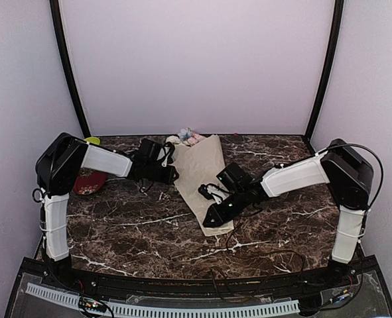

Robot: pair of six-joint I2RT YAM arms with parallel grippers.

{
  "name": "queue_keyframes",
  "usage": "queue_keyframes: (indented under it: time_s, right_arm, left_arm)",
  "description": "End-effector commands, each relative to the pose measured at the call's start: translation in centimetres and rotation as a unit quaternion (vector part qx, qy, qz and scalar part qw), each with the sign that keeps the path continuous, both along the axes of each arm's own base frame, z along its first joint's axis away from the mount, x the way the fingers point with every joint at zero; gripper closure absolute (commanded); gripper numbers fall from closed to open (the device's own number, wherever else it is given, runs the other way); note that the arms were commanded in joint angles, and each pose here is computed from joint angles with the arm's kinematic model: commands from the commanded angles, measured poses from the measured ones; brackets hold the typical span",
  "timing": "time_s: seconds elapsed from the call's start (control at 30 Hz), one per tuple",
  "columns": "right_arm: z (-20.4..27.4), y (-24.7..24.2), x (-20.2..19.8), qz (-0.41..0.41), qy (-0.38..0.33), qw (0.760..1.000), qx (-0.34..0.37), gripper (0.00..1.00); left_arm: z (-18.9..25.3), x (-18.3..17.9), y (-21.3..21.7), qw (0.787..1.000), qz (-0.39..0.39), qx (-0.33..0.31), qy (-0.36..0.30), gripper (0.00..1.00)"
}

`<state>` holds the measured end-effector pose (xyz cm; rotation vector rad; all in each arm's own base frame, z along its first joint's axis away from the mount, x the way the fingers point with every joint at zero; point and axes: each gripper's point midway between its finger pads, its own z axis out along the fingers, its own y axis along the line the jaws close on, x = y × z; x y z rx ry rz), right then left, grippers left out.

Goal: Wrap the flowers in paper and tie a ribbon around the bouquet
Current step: Press the fold line on the folded bouquet, then pick up the ribbon from the corner of the board.

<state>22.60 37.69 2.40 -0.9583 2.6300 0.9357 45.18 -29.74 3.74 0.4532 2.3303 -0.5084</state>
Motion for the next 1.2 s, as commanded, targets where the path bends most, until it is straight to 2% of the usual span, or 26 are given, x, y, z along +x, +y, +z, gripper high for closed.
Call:
queue_keyframes:
  time_s: [0.0,0.13,0.27,0.33,0.43,0.53,0.6,0.7,0.9,1.17]
  right_arm:
    - [-3.0,-1.1,-1.5,-0.002,0.025,0.999,-0.033,0.82]
    - [-3.0,-0.8,-1.7,-0.003,0.027,0.999,-0.028,0.82]
    - [-3.3,-0.8,-1.6,-0.005,0.029,0.999,-0.033,0.81]
    - [-3.4,-0.7,-1.6,-0.005,0.030,0.999,-0.033,0.81]
    - [-3.3,-0.6,-1.6,-0.006,0.034,0.999,-0.030,0.80]
    - [-3.2,-0.5,-1.6,-0.005,0.033,0.999,-0.026,0.80]
    - [-3.0,-0.4,-1.5,-0.006,0.031,0.999,-0.023,0.80]
    - [-2.4,-0.3,-1.6,-0.013,0.028,0.999,-0.009,0.81]
    - [-1.8,-0.1,-1.4,-0.025,0.024,0.999,0.006,0.80]
    - [-0.5,0.4,-0.9,-0.034,0.014,0.999,0.026,0.81]
  left_arm:
    - [2.4,2.8,5.7,0.995,0.070,0.065,-0.013,0.66]
    - [5.3,3.4,8.4,0.991,0.103,0.082,-0.035,0.62]
    - [7.7,1.7,8.2,0.991,0.094,0.090,-0.042,0.62]
    - [8.6,-0.4,5.7,0.991,0.057,0.102,-0.065,0.62]
    - [8.8,-5.2,-1.3,0.987,-0.059,0.110,-0.101,0.61]
    - [6.8,-10.0,-6.9,0.983,-0.162,0.049,-0.065,0.60]
    - [5.8,-10.9,-7.8,0.986,-0.163,0.012,-0.031,0.61]
    - [5.2,-10.5,-7.3,0.991,-0.130,0.002,-0.030,0.62]
    - [4.6,-11.0,-7.7,0.991,-0.130,-0.032,-0.016,0.62]
    - [0.3,-12.0,-9.0,0.988,-0.139,-0.054,0.049,0.64]
